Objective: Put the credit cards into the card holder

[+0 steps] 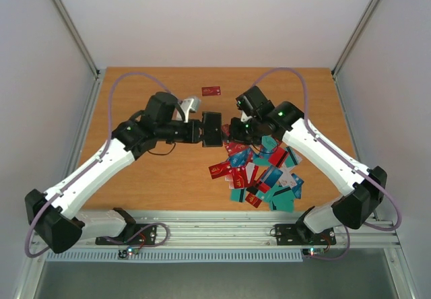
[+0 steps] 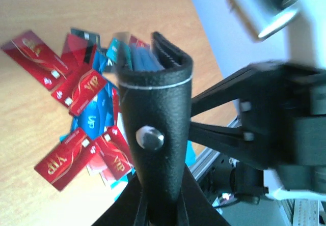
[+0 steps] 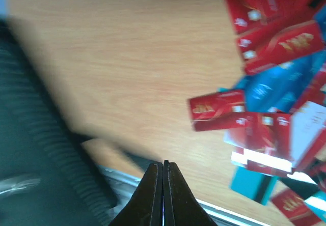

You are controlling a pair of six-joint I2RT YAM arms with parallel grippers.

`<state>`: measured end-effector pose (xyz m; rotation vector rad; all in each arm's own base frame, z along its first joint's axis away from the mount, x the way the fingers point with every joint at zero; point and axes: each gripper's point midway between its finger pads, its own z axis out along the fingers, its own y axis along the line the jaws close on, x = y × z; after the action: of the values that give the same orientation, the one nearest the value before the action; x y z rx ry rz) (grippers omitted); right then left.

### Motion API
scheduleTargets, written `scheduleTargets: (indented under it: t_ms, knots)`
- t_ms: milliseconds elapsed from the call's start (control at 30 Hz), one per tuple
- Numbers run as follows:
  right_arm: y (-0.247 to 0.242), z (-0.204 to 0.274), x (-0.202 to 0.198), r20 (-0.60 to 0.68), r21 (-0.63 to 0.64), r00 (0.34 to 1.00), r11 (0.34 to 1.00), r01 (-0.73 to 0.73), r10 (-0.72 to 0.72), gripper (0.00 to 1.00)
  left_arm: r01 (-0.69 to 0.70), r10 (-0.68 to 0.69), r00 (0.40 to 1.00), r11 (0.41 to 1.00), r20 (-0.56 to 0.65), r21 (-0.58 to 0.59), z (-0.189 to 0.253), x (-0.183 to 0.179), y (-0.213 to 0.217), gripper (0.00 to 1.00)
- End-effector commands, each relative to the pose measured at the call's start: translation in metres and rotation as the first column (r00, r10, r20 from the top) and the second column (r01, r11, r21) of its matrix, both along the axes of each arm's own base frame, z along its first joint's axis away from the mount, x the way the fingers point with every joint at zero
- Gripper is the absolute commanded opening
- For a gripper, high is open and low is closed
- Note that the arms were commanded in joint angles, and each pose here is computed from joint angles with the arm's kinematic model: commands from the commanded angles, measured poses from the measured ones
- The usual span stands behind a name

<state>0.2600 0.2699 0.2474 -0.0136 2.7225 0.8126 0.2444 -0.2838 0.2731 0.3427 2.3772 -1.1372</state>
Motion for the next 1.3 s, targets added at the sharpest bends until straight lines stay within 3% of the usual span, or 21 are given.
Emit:
scheduleTargets:
  t_ms: [0, 200, 367, 567, 800, 933, 1033, 1267]
  knots:
    - [-0.054, -0.051, -0.019, -0.101, -0.294, 0.994, 0.956, 0.016, -0.048, 0.01, -0.035, 0.067, 0.975, 0.987, 0.21, -0.154, 0.075, 0.023, 0.012, 0.0]
    - [-0.048, -0.044, -0.006, -0.072, -0.269, 0.996, 0.963, 0.023, -0.044, 0.02, -0.038, 0.056, 0.983, 0.994, 0.175, -0.104, 0.059, 0.029, 0.022, 0.0]
    - [-0.043, -0.026, 0.015, -0.063, -0.124, 0.996, 0.991, 0.054, -0.062, 0.4, -0.026, 0.04, 0.985, 0.996, 0.165, -0.085, 0.052, 0.028, 0.027, 0.0]
    - [-0.029, 0.012, 0.019, -0.034, 0.176, 0.996, 0.982, -0.076, 0.083, 0.59, -0.022, 0.032, 0.993, 0.996, 0.113, -0.081, 0.044, 0.021, 0.035, 0.0]
    - [0.003, 0.061, 0.001, 0.03, 0.493, 0.967, 0.838, -0.235, 0.253, 0.85, -0.051, 0.059, 0.996, 0.991, 0.066, -0.122, 0.051, 0.013, 0.039, 0.0]
    - [0.014, 0.087, 0.0, 0.085, 0.593, 0.955, 0.756, -0.276, 0.283, 0.9, -0.033, 0.041, 0.998, 0.986, 0.05, -0.163, 0.056, 0.007, 0.036, 0.0]
    - [0.017, 0.093, 0.0, 0.093, 0.616, 0.951, 0.734, -0.287, 0.294, 0.92, -0.024, 0.034, 0.998, 0.979, 0.044, -0.202, 0.062, 0.005, 0.033, 0.0]
    - [0.021, 0.089, 0.002, 0.077, 0.629, 0.947, 0.722, -0.289, 0.312, 0.83, 0.0, 0.009, 1.0, 0.953, 0.027, -0.302, 0.08, 0.004, 0.023, 0.0]
